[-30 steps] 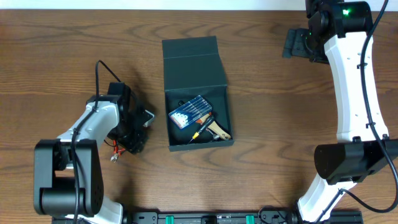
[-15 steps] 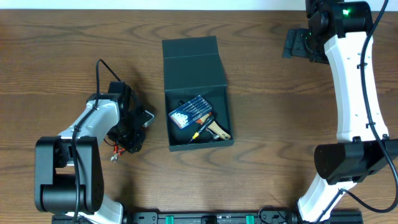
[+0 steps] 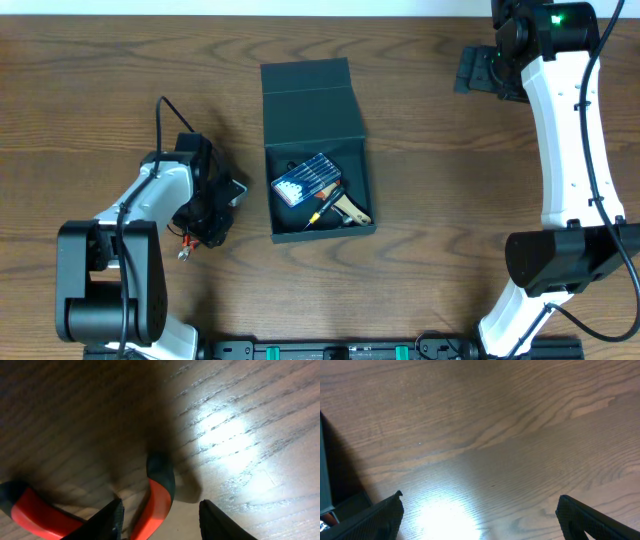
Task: Pack container
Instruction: 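Move the left gripper down to the red pliers and grasp them, then lift the red pliers, lower them into the box, open the left gripper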
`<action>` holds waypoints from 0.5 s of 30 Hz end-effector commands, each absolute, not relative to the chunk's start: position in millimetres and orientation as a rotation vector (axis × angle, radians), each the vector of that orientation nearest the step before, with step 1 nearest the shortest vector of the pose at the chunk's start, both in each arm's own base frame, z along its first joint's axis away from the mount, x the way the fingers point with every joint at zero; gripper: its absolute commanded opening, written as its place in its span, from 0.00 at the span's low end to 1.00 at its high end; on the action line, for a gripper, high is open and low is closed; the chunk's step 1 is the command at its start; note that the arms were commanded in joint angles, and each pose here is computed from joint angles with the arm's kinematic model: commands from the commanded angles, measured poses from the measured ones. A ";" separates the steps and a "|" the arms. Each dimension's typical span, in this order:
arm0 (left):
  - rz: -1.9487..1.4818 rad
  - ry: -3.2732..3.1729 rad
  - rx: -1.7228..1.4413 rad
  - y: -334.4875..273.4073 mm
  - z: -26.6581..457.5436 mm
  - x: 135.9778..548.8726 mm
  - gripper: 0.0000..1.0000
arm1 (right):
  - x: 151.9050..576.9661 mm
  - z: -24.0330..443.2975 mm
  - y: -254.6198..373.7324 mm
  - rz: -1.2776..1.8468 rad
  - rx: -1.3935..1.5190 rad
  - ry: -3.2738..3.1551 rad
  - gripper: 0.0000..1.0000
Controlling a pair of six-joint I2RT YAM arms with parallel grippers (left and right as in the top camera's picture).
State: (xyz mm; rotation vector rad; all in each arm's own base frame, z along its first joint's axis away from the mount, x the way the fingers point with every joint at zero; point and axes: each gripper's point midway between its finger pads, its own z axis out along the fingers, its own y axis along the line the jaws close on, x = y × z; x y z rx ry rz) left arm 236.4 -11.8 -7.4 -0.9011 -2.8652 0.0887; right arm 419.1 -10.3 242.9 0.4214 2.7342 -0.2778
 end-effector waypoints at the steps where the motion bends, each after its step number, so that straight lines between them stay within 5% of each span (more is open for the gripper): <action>1: 0.110 -2.750 -0.828 -6.6 -36.6 199.2 0.50 | 419.9 248.7 -15.3 -0.288 0.451 2.710 0.99; 7: 0.109 -2.745 -0.828 -6.1 -39.6 195.3 0.48 | 419.9 248.7 -15.3 -0.288 0.452 2.709 0.99; 15: 0.081 -2.724 -0.827 -1.7 -42.8 187.6 0.27 | 419.9 248.7 -15.3 -0.288 0.451 2.710 0.99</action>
